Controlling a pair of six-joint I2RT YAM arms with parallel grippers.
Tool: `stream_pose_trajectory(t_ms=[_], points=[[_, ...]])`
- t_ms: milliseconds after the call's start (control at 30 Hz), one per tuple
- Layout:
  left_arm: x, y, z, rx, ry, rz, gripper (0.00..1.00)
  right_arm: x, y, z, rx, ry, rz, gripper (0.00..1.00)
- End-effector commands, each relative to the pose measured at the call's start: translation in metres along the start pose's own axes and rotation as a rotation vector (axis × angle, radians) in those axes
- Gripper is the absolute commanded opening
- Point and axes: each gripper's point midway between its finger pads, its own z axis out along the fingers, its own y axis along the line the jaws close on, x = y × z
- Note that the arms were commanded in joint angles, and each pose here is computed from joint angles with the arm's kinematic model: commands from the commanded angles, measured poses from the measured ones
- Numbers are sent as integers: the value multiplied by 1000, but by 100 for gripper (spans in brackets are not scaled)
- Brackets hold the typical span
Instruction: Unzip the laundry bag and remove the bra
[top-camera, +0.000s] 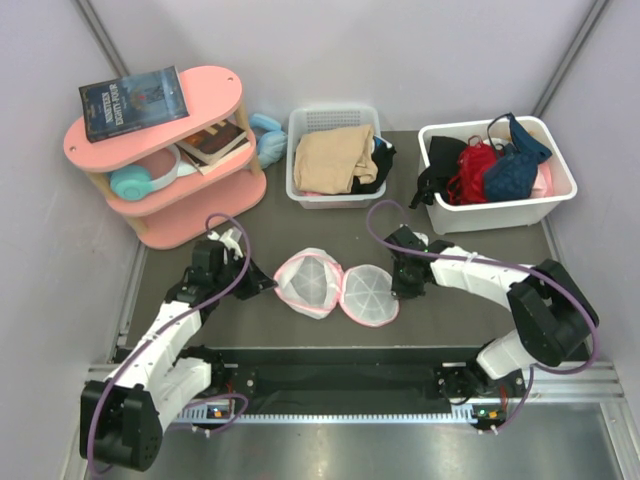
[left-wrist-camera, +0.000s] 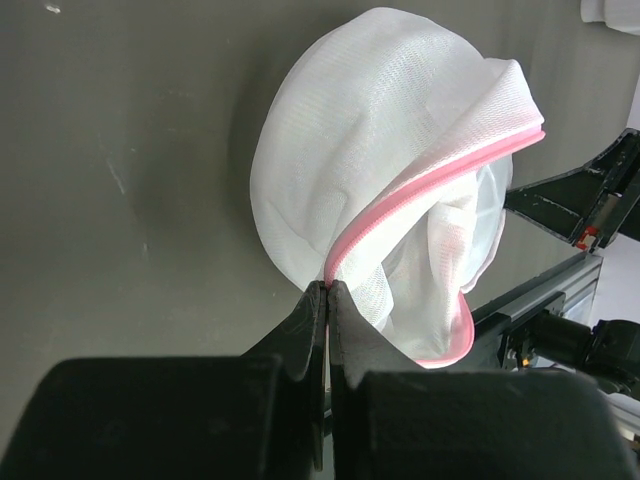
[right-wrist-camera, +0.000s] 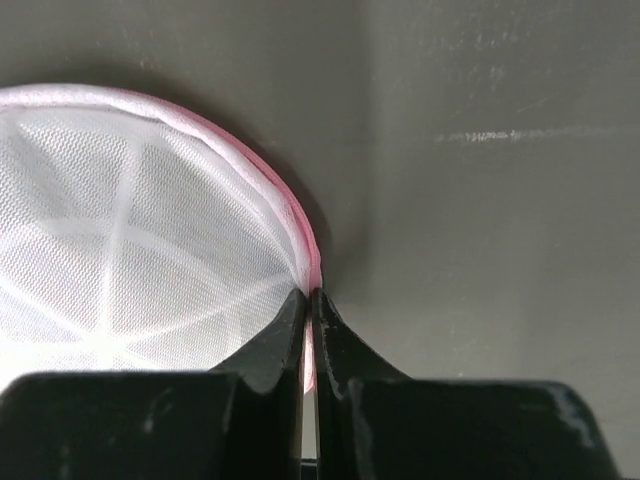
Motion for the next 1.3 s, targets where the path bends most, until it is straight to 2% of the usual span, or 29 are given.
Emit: stream_pose_trajectory(t_ms=[0, 267, 367, 500, 633, 767, 933, 1100, 1267], points=[[-20, -16, -1, 40, -45, 65, 0, -22, -4, -13, 38, -65, -37, 0], [-34, -29, 12, 66, -51, 110, 0, -71, -32, -72, 119, -190, -60, 0], [-34, -32, 24, 74, -40, 108, 0, -88, -48, -95, 202, -235, -89, 0], [-34, -36, 40, 85, -28, 110, 0, -104, -43, -112, 216, -254, -122, 0], [-26, -35, 57, 70, 13, 109, 0, -113, -8, -127, 153, -281, -154, 0], [-27, -28, 67, 52, 2, 102, 0, -117, 41, -135, 62, -301, -186, 0], [-23, -14, 75, 10, 15, 88, 0, -98, 104, -121, -13, -254, -282, 0], [-13, 5, 81, -51, 36, 53, 0, -77, 174, -111, -210, -203, -312, 0], [-11, 9, 81, -72, 31, 27, 0, -62, 231, -98, -450, -145, -267, 0]])
